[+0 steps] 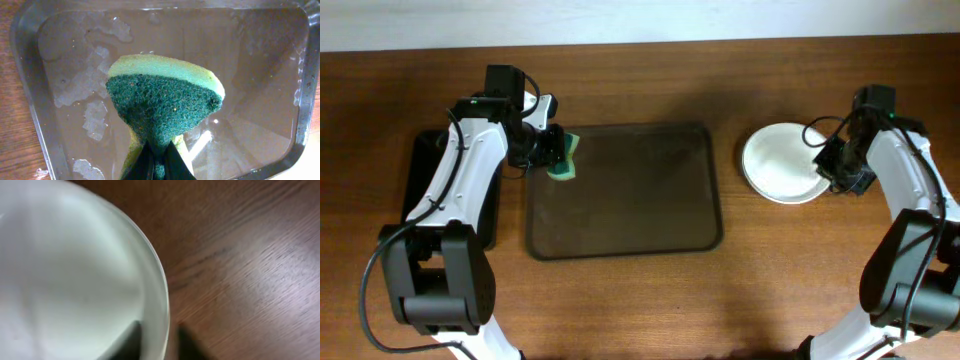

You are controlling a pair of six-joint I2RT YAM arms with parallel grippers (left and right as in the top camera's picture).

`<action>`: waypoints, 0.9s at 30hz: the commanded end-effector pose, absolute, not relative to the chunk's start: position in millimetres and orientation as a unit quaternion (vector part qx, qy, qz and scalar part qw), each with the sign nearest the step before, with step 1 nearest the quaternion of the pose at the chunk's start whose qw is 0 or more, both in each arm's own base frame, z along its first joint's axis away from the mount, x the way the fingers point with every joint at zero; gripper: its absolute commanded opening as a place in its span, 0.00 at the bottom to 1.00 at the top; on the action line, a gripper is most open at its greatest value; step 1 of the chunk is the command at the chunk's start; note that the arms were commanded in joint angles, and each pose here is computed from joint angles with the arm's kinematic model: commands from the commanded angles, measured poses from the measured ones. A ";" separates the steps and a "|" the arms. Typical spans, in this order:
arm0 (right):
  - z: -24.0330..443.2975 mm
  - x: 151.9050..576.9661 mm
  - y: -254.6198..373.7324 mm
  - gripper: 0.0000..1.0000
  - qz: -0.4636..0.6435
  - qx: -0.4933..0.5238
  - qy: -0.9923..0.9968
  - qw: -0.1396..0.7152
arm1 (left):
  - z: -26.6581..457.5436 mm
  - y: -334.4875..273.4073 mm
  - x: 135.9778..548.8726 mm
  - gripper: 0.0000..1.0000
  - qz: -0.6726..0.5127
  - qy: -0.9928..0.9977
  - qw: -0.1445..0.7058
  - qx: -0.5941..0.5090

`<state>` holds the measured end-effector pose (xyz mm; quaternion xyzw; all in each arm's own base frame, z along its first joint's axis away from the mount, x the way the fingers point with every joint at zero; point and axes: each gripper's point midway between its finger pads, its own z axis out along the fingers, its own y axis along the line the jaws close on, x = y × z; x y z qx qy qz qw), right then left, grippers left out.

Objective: Clean dirty plates on tray and stack at the side
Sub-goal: 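Place white plate on the plate stack and open right gripper, then release sponge into black tray with left gripper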

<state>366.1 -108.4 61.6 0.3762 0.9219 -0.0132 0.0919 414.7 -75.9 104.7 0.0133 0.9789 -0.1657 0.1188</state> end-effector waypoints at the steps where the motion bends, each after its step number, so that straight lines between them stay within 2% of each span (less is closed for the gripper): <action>1: 54.5 360.5 -107.6 0.56 -0.014 0.366 0.927 0.083 | 109.6 -75.3 413.3 0.06 -0.163 0.978 0.127 0.023; 3: 56.7 362.5 -92.3 0.61 0.028 0.347 0.935 0.073 | 110.0 -75.3 413.6 0.02 -0.163 0.978 0.127 0.024; 5: 88.3 364.4 -85.8 0.61 0.046 0.341 0.936 0.080 | 125.6 -62.5 415.9 0.02 -0.160 0.978 0.133 0.010; 7: 127.2 366.4 -81.2 0.63 0.048 0.321 0.939 0.113 | 148.4 -11.6 412.5 0.02 -0.103 0.984 0.143 -0.037; 9: 143.5 367.6 -68.6 0.66 0.053 0.296 0.944 0.133 | 146.3 35.3 399.9 0.01 -0.022 0.989 0.128 -0.075; 12: 143.4 377.1 -36.1 0.69 0.053 0.251 0.957 0.139 | 123.4 98.5 382.2 0.02 0.110 0.981 0.104 -0.124; 15: 143.7 379.2 -23.1 0.71 0.055 0.234 0.961 0.141 | 95.6 112.2 377.8 0.02 0.137 0.973 0.108 -0.154; 16: 143.5 378.4 -23.2 0.71 0.055 0.234 0.961 0.139 | 84.6 116.8 377.4 0.06 0.139 0.969 0.115 -0.168; 19: 143.0 376.6 -23.0 0.71 0.055 0.234 0.961 0.135 | 67.1 126.5 377.6 0.09 0.141 0.963 0.132 -0.190; 20: 142.8 375.9 -22.9 0.71 0.054 0.234 0.961 0.134 | 67.3 131.0 378.9 0.15 0.139 0.957 0.140 -0.213; 21: 142.6 375.5 -22.9 0.71 0.054 0.234 0.962 0.133 | 68.6 135.0 382.1 0.29 0.139 0.954 0.149 -0.222; 22: 142.4 374.8 -22.8 0.71 0.054 0.234 0.962 0.131 | 69.4 136.8 383.8 0.75 0.139 0.952 0.153 -0.224; 23: 142.3 374.2 -22.5 0.71 0.054 0.234 0.962 0.130 | 69.5 136.7 384.1 0.98 0.139 0.952 0.154 -0.224; 25: 145.4 373.6 -22.6 0.66 0.052 0.215 0.966 0.132 | 75.5 129.0 389.7 0.99 0.118 0.954 0.164 -0.220; 27: 181.0 371.2 -22.5 0.63 0.050 0.191 0.968 0.154 | 112.3 110.9 399.1 0.99 0.074 0.952 0.203 -0.215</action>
